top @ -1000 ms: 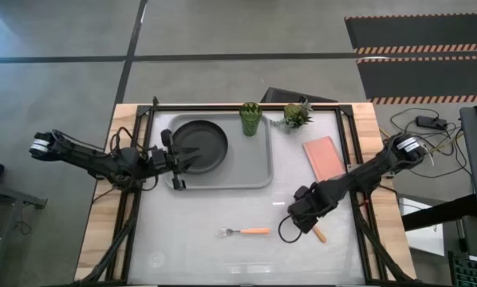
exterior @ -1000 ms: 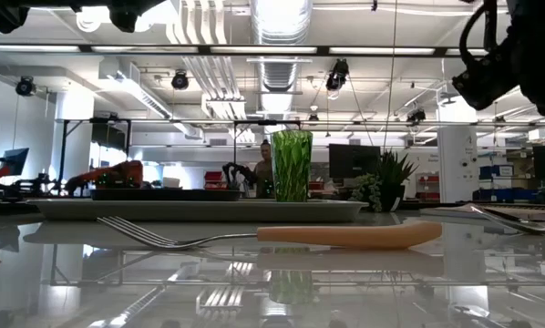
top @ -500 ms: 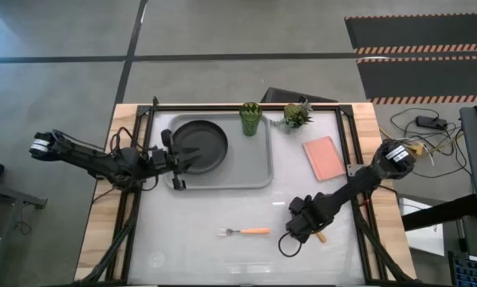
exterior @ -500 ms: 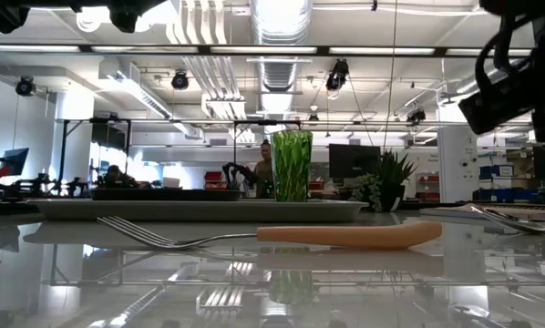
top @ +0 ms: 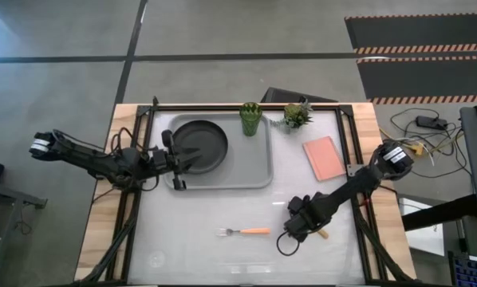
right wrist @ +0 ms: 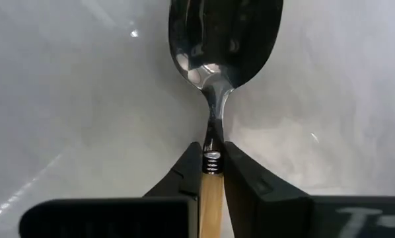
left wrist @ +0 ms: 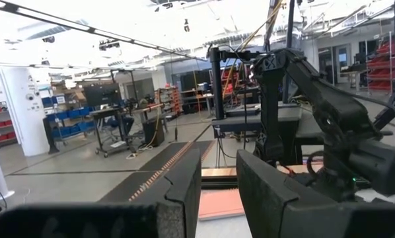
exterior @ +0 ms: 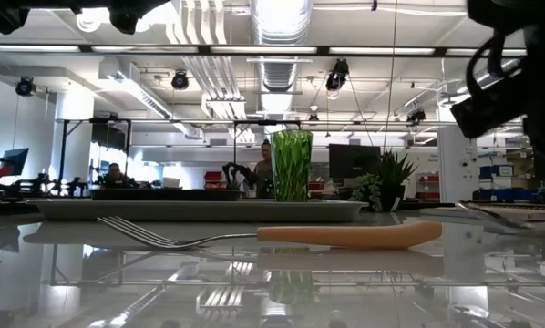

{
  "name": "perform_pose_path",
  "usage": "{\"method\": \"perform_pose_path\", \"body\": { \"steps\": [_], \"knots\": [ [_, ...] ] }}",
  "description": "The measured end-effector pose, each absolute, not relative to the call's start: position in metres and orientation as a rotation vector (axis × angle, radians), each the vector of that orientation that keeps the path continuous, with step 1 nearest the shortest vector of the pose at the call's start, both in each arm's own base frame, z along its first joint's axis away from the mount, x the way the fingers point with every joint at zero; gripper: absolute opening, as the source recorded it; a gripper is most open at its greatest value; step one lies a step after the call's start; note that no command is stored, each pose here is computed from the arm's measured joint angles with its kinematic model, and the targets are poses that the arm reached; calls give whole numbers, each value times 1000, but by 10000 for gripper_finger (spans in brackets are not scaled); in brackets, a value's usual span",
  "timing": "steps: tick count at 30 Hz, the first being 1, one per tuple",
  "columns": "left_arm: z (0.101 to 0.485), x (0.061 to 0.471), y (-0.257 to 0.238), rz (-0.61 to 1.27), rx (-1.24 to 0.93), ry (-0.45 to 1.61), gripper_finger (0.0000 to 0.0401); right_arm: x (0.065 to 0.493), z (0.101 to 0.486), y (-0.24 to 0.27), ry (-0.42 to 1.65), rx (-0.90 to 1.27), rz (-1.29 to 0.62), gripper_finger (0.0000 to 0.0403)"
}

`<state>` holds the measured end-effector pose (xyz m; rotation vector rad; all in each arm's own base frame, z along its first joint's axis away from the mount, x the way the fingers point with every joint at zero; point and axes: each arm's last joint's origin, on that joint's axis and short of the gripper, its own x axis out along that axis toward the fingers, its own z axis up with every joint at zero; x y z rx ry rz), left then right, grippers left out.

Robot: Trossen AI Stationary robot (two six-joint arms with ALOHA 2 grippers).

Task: Pick and place plate/cup/fork/spoon on tray
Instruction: Put the brown spoon on the gray serving tray on the bottom of the green cup

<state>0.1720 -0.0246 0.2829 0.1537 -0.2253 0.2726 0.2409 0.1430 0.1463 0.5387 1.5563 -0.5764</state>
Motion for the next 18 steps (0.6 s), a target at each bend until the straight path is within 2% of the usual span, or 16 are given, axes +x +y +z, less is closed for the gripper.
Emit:
{"method": "perform_pose_path", "body": {
  "steps": [7,10,14,18],
  "knots": [
    [280,172,-25,272,157,-218,79,247,190,125,1443,700,-583,25],
    [280,172,-25,272,157,-218,79,254,218,115,1332,767,-584,25],
    [280,172,-25,272,157,-218,79,273,247,96,1171,827,-612,25],
    [280,172,-25,272,157,-218,79,298,263,67,1095,875,-647,30]
  ]
}}
